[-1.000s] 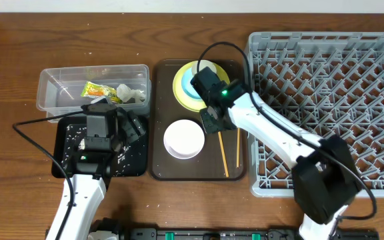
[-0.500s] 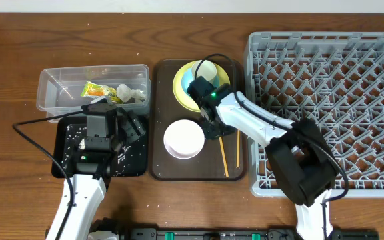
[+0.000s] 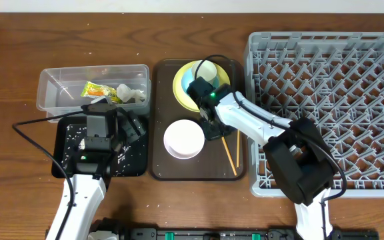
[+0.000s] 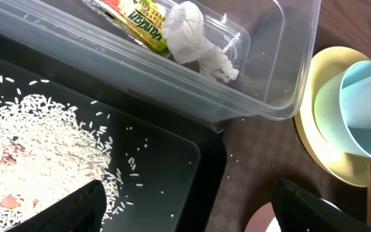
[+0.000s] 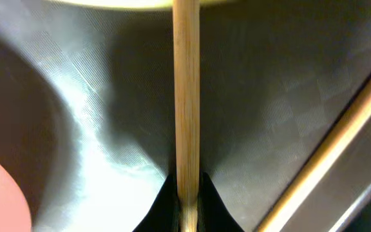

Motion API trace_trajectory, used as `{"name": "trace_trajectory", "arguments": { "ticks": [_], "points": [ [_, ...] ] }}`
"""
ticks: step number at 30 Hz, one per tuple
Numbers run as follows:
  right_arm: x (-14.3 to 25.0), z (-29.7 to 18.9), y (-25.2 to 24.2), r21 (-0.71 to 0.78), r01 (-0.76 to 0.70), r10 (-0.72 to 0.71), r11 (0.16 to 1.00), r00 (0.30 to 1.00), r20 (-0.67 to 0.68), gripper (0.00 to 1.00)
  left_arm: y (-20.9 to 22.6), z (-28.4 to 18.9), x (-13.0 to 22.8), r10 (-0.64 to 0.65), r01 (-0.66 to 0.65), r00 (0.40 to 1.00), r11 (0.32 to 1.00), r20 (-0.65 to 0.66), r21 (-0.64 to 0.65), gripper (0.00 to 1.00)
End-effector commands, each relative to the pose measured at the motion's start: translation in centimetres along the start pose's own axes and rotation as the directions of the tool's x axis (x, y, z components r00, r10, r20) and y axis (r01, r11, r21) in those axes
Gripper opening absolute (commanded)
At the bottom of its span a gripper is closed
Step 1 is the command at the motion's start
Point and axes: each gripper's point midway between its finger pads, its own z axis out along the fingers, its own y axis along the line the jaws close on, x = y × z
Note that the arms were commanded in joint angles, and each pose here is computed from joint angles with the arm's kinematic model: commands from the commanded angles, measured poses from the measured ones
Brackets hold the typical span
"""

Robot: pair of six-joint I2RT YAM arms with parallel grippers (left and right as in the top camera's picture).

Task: Sort waste into correct bins and load items into the dishwasher rack
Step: 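Grasp the chopstick with the right gripper and carry it into the rack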

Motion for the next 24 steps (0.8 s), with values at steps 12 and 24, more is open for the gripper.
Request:
{"name": "trace_trajectory", "arguments": {
  "ticks": [12,24],
  "points": [
    [-4.8,-11.7,-3.6,0.032,-0.073,0.064,0.997,0.971,0.229,0.01,-0.1,-0.4,-0.8,0.002,-0.002,1.000,1.000,0.021,-0.001,0.84],
    [-4.5,-12.1,-11.7,0.084,-0.223,0.204,0.971,0.960,0.194,0.01,-0.1,-0.4,-0.8,0.002,-0.002,1.000,1.000,0.021,-0.001,0.84]
  ]
}}
